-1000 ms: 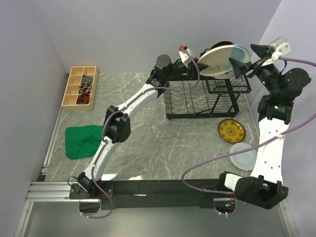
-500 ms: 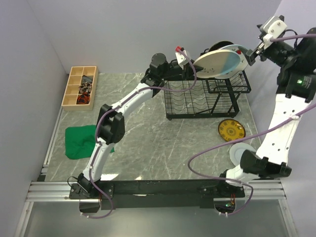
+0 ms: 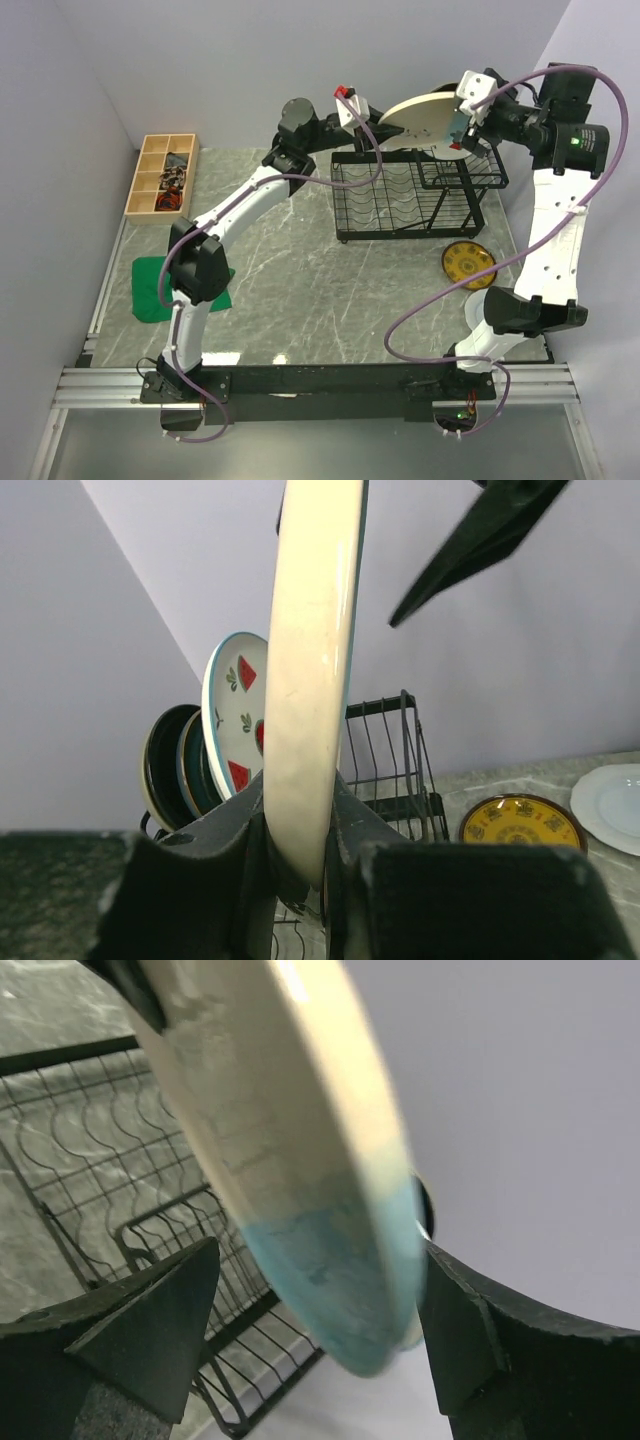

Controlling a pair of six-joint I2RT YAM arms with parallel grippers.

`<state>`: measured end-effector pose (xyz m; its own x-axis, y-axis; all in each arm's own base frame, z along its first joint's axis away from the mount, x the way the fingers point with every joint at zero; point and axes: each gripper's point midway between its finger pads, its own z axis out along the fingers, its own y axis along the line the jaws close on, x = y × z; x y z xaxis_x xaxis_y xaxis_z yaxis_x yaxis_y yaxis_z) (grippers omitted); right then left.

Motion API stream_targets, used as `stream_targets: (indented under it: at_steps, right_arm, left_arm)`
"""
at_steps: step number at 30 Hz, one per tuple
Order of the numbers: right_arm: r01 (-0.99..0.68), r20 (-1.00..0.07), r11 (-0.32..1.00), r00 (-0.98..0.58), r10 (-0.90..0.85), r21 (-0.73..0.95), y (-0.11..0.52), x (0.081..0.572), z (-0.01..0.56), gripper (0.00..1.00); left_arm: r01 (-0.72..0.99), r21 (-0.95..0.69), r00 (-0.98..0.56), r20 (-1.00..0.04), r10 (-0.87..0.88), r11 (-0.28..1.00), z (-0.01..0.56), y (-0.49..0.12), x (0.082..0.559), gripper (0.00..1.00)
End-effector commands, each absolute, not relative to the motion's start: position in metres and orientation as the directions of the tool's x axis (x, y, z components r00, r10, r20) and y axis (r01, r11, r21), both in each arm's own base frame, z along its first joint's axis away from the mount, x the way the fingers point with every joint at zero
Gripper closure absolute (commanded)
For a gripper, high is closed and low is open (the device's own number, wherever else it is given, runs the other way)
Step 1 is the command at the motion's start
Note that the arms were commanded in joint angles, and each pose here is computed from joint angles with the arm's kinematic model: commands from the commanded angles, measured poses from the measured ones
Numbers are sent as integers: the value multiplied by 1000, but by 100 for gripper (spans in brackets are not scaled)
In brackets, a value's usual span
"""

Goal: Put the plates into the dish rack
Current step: Pass the plate from the left arm to the right

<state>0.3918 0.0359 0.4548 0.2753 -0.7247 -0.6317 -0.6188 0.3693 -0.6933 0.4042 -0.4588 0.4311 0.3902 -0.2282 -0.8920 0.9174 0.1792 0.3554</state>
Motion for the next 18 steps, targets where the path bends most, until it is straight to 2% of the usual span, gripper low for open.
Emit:
stream_targets:
  at_steps: [1,4,7,8,9,18]
  right_arm:
    - [-555,-577,349,309,-756,-755,33,381,481,17]
    - [-564,-576,331,334,-746,-757,40,375,479,24]
    - [-599,-593,315,344,-728,-736,49,370,470,44]
    - [-623,-604,308,341,-721,-719,53,367,464,56]
    - [-637,-612,303,343,-712,-709,58,366,461,59]
    - [-693,-653,261,389,-650,-672,87,353,452,58]
  left_arm:
    - [804,543,594,-721,-357,242,526,-427,356,99]
    - [801,547,599,-721,-348,244,524,-424,355,99]
    - [802,547,596,-722,-351,240,524,-424,352,99]
    - [802,547,597,-720,-354,239,524,-424,352,99]
    - [801,548,598,-719,-355,239,525,-424,352,99]
    - [803,549,595,-716,-365,234,525,-421,350,99]
